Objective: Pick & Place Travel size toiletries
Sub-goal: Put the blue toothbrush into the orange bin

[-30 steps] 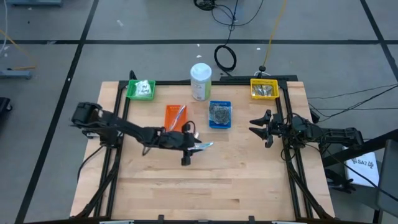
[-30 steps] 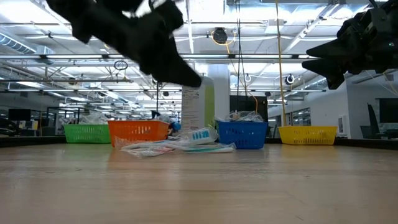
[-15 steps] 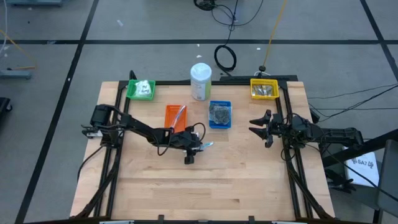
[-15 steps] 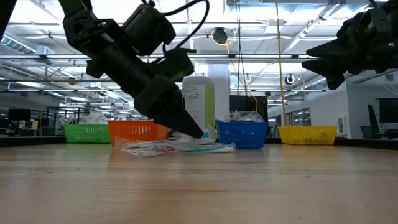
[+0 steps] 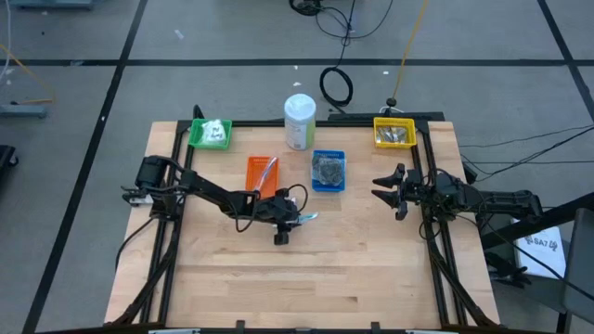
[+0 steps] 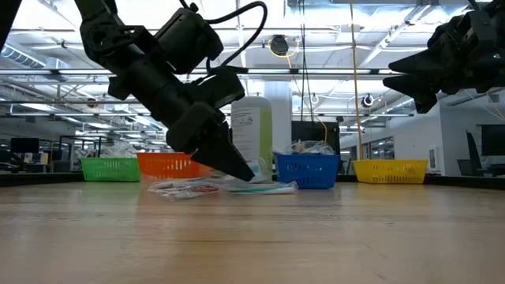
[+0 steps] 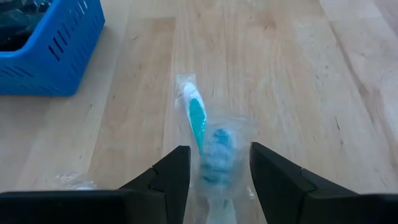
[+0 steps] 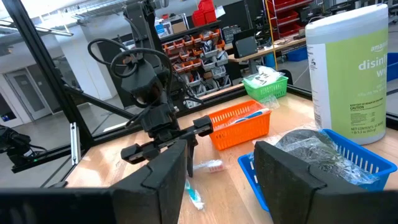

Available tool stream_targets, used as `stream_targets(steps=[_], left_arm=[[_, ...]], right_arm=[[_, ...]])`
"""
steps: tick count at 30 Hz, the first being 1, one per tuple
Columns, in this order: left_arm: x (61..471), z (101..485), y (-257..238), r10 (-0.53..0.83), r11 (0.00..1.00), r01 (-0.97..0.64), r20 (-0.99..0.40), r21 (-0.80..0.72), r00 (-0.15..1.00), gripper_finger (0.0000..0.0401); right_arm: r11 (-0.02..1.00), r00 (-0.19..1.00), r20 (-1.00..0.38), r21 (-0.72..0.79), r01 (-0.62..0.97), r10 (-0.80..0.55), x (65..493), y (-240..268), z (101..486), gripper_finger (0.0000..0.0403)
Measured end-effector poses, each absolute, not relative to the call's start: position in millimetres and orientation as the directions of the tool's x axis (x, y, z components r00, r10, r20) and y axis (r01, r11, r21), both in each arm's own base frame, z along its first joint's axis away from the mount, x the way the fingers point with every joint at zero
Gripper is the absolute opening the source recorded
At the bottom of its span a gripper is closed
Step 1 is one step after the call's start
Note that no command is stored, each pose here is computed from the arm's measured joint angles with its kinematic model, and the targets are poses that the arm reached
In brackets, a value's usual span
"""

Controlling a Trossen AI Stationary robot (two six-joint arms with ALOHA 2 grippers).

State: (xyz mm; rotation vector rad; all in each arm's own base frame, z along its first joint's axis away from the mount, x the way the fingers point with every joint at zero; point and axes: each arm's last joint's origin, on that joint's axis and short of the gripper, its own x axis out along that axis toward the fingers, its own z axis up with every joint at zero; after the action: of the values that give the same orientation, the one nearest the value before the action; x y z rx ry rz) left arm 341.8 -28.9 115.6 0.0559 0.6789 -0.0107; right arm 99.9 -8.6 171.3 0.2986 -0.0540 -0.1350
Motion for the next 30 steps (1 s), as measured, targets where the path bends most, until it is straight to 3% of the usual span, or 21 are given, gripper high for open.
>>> stream_targets(steps=[13, 16, 23, 30], left_arm=[[343, 120, -26, 0.014, 0.996, 0.045, -0.612, 0.080, 0.791, 0.0020], [348, 133, -27, 0.012, 0.996, 0.040, -0.575, 0.079, 0.818, 0.0021], [347, 183, -27, 0.026, 0.997, 0.010, -0.441, 0.078, 0.897, 0.0065], [314, 245, -16, 0.316, 0.949, -0.297, -0.335, 0.107, 0.888, 0.0033]], right_arm=[[0.947, 0.990, 0.033, 0.297, 0.124, -0.140, 100, -9, 171, 0.0177], [0.947, 0.990, 0.033, 0.297, 0.125, -0.140, 100, -9, 171, 0.0176], [0.947, 0.990, 0.033, 0.297, 0.125, -0.141, 100, -9, 171, 0.0176], [0.947, 0.989, 0.033, 0.297, 0.125, -0.141, 100, -9, 171, 0.0175]])
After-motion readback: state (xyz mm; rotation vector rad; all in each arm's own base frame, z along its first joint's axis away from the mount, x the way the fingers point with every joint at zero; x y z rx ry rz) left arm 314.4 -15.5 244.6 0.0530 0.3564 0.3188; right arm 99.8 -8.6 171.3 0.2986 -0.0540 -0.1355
